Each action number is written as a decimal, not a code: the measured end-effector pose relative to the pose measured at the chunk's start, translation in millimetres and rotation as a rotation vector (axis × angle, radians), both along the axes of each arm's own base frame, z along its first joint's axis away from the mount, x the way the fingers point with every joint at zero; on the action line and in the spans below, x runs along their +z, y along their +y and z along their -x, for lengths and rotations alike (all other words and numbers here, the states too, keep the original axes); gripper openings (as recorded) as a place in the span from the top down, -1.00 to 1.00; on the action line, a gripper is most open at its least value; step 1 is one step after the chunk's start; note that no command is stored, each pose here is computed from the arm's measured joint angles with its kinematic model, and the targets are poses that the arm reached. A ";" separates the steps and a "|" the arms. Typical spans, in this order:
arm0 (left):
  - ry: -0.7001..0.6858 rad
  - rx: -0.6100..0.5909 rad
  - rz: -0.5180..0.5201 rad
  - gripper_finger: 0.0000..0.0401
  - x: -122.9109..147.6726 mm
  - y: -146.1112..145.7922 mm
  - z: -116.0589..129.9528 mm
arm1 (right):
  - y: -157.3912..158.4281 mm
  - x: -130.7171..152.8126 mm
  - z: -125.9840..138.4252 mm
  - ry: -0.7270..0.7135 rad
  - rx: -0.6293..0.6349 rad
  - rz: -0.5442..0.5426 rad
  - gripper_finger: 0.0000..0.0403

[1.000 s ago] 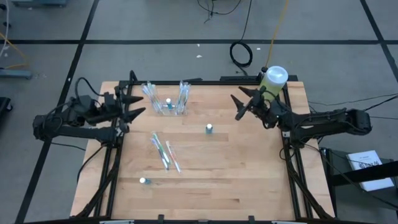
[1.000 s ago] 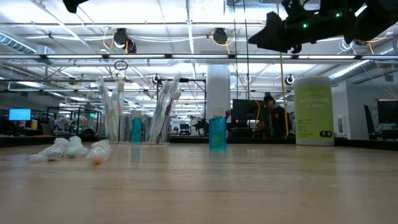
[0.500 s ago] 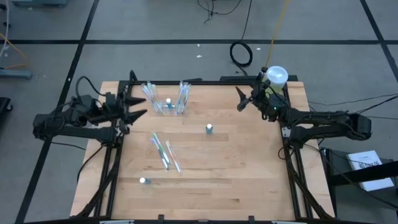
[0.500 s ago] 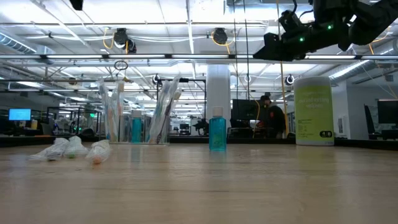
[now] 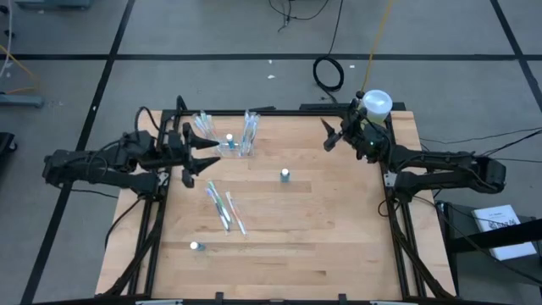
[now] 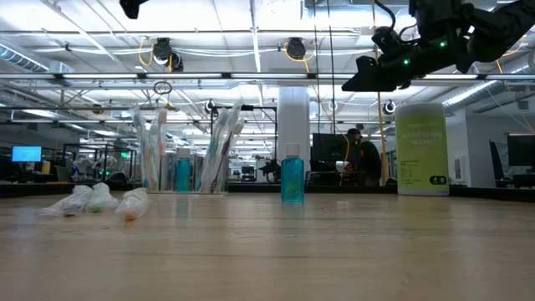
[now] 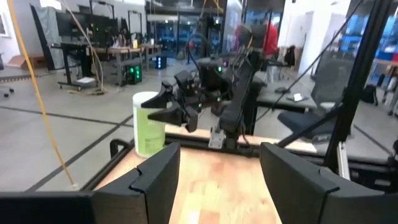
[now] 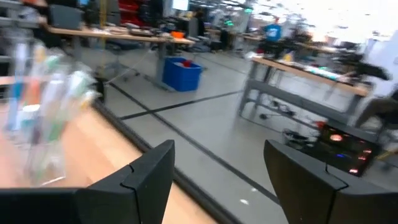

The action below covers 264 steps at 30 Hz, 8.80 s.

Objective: Pick & Place toothbrushing station
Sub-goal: Put the purple toothbrush into the transparent organizer

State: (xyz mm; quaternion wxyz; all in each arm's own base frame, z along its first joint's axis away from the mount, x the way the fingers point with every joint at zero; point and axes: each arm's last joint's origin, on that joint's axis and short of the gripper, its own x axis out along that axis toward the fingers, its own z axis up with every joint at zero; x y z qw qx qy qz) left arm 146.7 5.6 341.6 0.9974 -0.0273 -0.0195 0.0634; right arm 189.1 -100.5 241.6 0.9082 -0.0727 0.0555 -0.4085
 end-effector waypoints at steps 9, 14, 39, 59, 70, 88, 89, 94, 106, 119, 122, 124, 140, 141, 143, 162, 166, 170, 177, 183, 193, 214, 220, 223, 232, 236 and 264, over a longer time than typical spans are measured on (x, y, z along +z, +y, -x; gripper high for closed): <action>-0.004 0.056 0.024 -0.13 0.1 1.6 0.6 | 3.8 2.1 -3.9 -0.048 0.205 -0.023 -0.20; -0.055 0.126 0.048 -0.13 5.7 3.5 12.5 | 6.2 3.0 -5.5 -0.059 0.303 -0.026 -0.20; 0.292 -0.162 0.299 -0.13 -32.9 -5.3 -18.7 | 16.4 3.0 -9.3 -0.073 0.676 -0.071 -0.20; 0.173 -0.098 0.185 -0.13 -16.0 -3.5 21.1 | 22.7 7.0 -13.2 -0.108 0.763 -0.033 -0.20; 0.650 -0.044 0.422 -0.13 -66.8 -10.3 -10.5 | 20.2 -5.6 -27.4 -0.098 0.793 -0.044 -0.20; 0.995 0.464 0.987 -0.13 -125.2 -31.0 -37.2 | 20.2 -3.2 -27.3 -0.116 0.789 -0.027 -0.20; 1.007 0.505 1.012 -0.13 -128.6 -30.7 -38.4 | 20.2 -3.2 -27.3 -0.116 0.789 -0.027 -0.20; 1.021 0.695 1.075 -0.13 -144.2 -26.8 -45.4 | 20.2 -3.2 -27.3 -0.117 0.789 -0.028 -0.20; 1.107 0.824 1.181 -0.13 -175.9 -24.8 -65.3 | 20.2 -3.1 -27.3 -0.128 0.789 -0.048 -0.20; 1.105 0.882 1.296 -0.13 -180.9 -53.4 -64.1 | 20.2 -2.5 -27.1 -0.133 0.790 -0.044 -0.20; 1.090 0.914 1.307 -0.13 -183.7 -57.5 -64.4 | 20.2 -2.6 -27.1 -0.133 0.789 -0.044 -0.20; 1.105 0.942 1.299 -0.13 -187.6 -60.0 -64.0 | 20.2 -2.6 -27.2 -0.132 0.790 -0.044 -0.20; 1.082 1.122 1.207 -0.13 -173.9 -49.8 -40.2 | 20.3 -2.8 -27.1 -0.154 0.793 -0.093 -0.20; 1.073 1.164 1.206 -0.13 -172.4 -48.6 -36.5 | 20.3 -2.8 -27.1 -0.154 0.793 -0.093 -0.20; 1.038 1.241 1.211 -0.13 -170.9 -46.8 -32.1 | 20.3 -2.8 -27.1 -0.154 0.793 -0.092 -0.20; 0.971 1.313 1.231 -0.13 -196.4 -26.7 -29.0 | 20.4 -2.9 -27.1 -0.153 0.794 -0.092 -0.20; 0.984 1.288 1.225 -0.13 -197.6 -25.2 -29.7 | 20.4 -2.8 -27.1 -0.153 0.794 -0.091 -0.20; 0.988 1.300 1.224 -0.13 -198.4 -22.7 -30.0 | 20.4 -2.8 -27.1 -0.153 0.794 -0.091 -0.20; 1.004 1.317 1.239 -0.13 -198.6 -20.1 -29.2 | 20.4 -2.9 -27.1 -0.153 0.794 -0.093 -0.20; 0.986 1.260 1.309 -0.08 -210.4 -21.0 -27.9 | 20.4 -3.4 -27.2 -0.149 0.793 -0.096 -0.20; 0.984 1.286 1.266 0.37 -213.9 -19.7 -23.0 | 20.4 -3.5 -27.2 -0.148 0.793 -0.096 -0.20; 0.979 1.102 0.968 0.79 -171.4 -17.4 -48.1 | 20.3 -3.5 -27.2 -0.146 0.793 -0.092 -0.20; 0.951 1.067 0.775 0.87 -116.4 -15.4 -64.6 | 20.3 -3.5 -27.1 -0.146 0.793 -0.092 -0.20; 0.848 1.012 0.588 0.88 -75.3 -13.6 -77.0 | 20.3 -3.5 -27.2 -0.146 0.793 -0.092 -0.20; 0.567 0.874 0.167 0.88 29.2 -10.4 -92.8 | 20.3 -3.5 -27.2 -0.146 0.793 -0.092 -0.20; 0.477 0.764 0.168 0.88 42.4 -5.2 -88.1 | 20.3 -3.8 -27.2 -0.141 0.793 -0.091 -0.20; -0.068 0.737 -0.158 0.88 -87.8 49.8 -3.8 | 19.3 -4.2 -27.1 -0.131 0.761 -0.073 -0.20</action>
